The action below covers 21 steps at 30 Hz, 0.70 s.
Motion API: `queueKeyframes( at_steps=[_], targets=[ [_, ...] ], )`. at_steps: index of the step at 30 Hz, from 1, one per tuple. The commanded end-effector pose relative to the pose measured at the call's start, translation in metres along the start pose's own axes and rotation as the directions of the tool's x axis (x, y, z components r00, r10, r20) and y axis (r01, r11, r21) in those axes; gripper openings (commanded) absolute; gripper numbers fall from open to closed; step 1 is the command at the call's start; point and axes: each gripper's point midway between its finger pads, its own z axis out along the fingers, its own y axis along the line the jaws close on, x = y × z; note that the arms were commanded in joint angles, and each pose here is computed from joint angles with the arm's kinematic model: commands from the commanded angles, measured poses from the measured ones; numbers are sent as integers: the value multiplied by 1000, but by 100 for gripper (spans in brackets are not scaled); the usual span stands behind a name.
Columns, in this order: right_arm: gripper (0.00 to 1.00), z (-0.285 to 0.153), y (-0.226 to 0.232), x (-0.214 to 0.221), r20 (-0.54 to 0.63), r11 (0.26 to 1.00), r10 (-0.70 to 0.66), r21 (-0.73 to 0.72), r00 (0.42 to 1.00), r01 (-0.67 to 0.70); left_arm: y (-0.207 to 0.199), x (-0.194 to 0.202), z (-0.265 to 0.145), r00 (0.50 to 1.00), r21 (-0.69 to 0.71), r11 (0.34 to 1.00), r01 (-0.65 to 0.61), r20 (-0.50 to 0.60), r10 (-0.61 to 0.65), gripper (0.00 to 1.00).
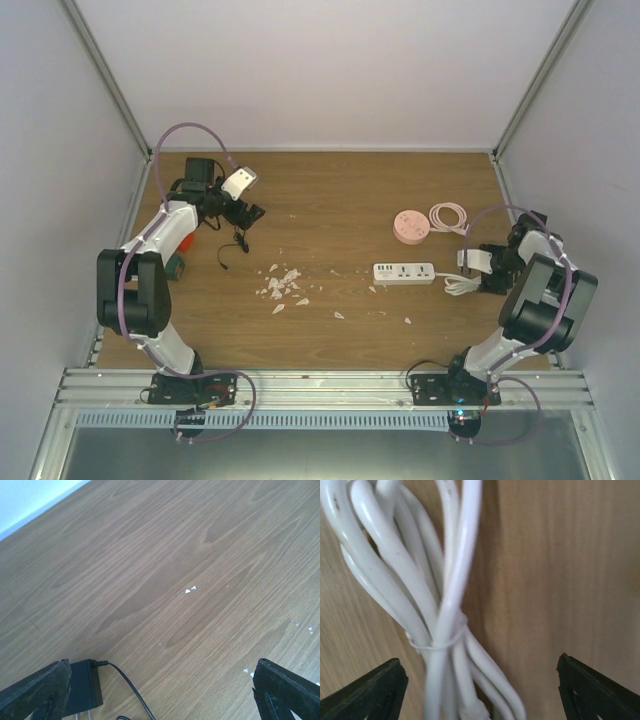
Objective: Pull the plug off the socket
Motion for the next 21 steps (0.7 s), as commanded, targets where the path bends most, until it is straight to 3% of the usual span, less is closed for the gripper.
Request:
queueKeyframes(
  at_steps=[1, 5, 10, 15, 21],
  targets=[
    [86, -25, -20, -7, 47, 998, 33, 53, 998, -36, -5, -45, -31, 991, -5, 999, -34, 129, 34, 99],
    [91, -66, -54, -36, 207, 983, 99, 133, 973, -128, -8, -70, -51, 980, 4, 999, -33, 197, 32, 99],
    [99, -133, -102, -87, 484, 942, 183, 162, 855, -294, -1, -97, -78, 969, -35, 999, 4, 246, 5, 99],
    [100, -209, -130, -154, 761, 901, 220, 81, 610, -426, 9, -114, -107, 962, -69, 996, 49, 272, -28, 99],
    [100, -243, -147, -205, 875, 838, 284, -28, 392, -545, 23, -99, -138, 946, -131, 984, 121, 316, -75, 99]
  ],
)
